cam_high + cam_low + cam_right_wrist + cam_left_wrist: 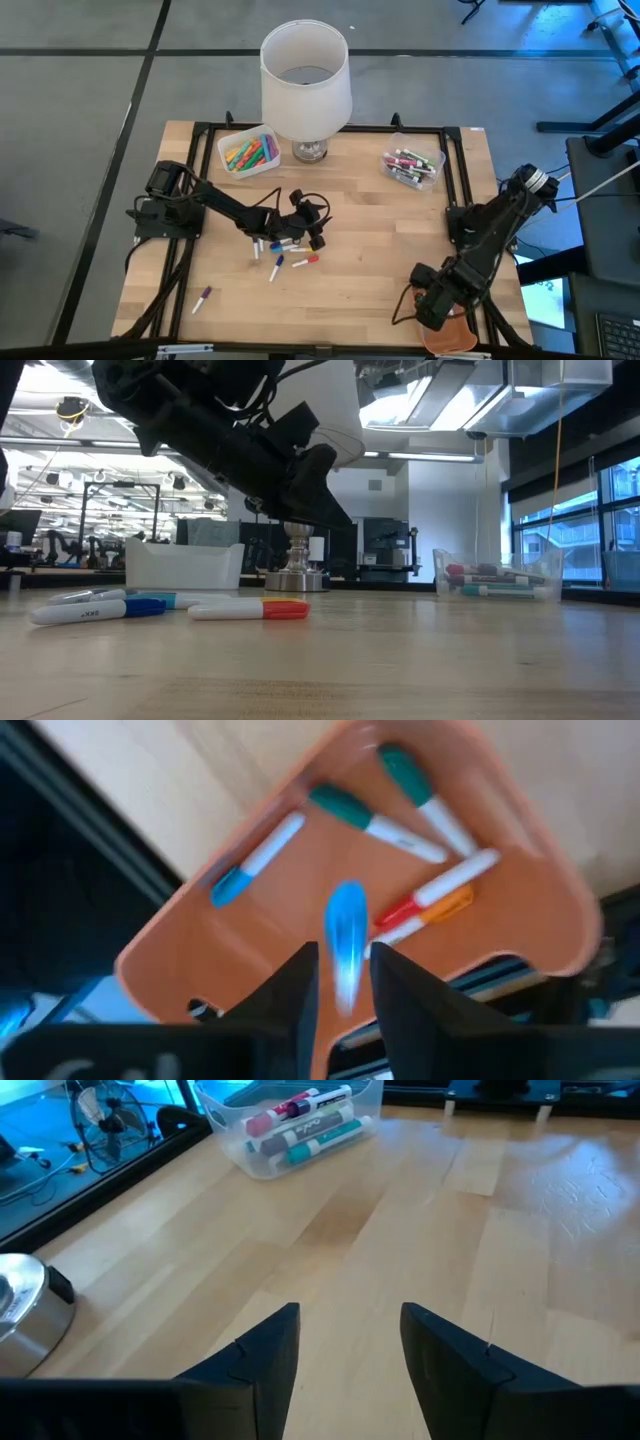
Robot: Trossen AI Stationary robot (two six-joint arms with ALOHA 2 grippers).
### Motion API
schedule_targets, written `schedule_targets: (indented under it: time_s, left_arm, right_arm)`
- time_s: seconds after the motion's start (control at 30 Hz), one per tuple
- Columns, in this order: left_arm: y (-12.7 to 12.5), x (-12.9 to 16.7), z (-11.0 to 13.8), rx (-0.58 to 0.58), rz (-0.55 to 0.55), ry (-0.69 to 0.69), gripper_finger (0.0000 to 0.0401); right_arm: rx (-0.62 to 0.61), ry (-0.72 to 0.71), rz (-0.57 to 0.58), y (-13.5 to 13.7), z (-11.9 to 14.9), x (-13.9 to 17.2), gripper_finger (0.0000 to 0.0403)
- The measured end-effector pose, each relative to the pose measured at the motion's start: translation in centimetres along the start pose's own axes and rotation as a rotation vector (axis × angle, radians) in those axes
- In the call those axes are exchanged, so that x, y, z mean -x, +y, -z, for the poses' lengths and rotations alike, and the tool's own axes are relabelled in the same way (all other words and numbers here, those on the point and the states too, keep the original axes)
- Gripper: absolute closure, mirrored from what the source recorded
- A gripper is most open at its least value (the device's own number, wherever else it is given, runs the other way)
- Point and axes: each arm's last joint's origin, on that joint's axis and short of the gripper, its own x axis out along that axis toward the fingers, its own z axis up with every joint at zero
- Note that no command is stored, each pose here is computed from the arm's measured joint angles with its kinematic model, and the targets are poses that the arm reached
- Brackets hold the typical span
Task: Pick & Place Markers
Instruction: Put the light blue mini marker into the orange bin, then put the yellow mini marker into the orange bin
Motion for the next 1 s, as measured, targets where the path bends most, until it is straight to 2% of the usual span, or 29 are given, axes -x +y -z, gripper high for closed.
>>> schedule_targets:
  time_s: [0.13, 0.23, 0.43, 0.5, 0.6, 0.73, 0.9, 1.0]
  left_arm:
    - [0.0, 0.0, 0.0, -0.002, 0.007, 0.004, 0.0232]
    - [-0.2, 0.0, 0.4, -0.035, 0.083, 0.054, 0.0232]
    - [-0.8, 0.3, 1.3, -0.044, 0.369, 0.187, 0.0232]
    - [-1.0, 0.4, 1.5, -0.037, 0.414, 0.224, 0.0233]
    - [-1.1, 0.8, 2.1, -0.064, 0.427, 0.291, 0.0233]
    - [-1.4, 2.3, 2.7, -0.128, 0.464, 0.402, 0.0233]
    - [-1.5, 3.7, 3.6, -0.195, 0.370, 0.482, 0.0233]
    - [-1.3, 3.6, 4.1, -0.174, 0.340, 0.529, 0.0234]
  right_arm:
    - [0.003, 0.003, -0.008, 0.1, -0.1, 0.0, 0.0282]
    - [0.067, -0.039, -0.021, 0.2, -0.7, 0.5, 0.0270]
    - [0.300, -0.297, -0.018, 0.8, -2.9, 2.1, 0.0268]
    - [0.364, -0.408, -0.003, 1.0, -4.0, 2.5, 0.0269]
    - [0.413, -0.532, 0.027, 1.0, -5.7, 3.1, 0.0269]
    - [0.411, -0.574, 0.041, 0.7, -7.3, 3.4, 0.0269]
    - [0.392, -0.581, 0.055, 0.3, -8.2, 3.6, 0.0269]
    - [0.398, -0.583, 0.060, 0.2, -8.4, 3.7, 0.0269]
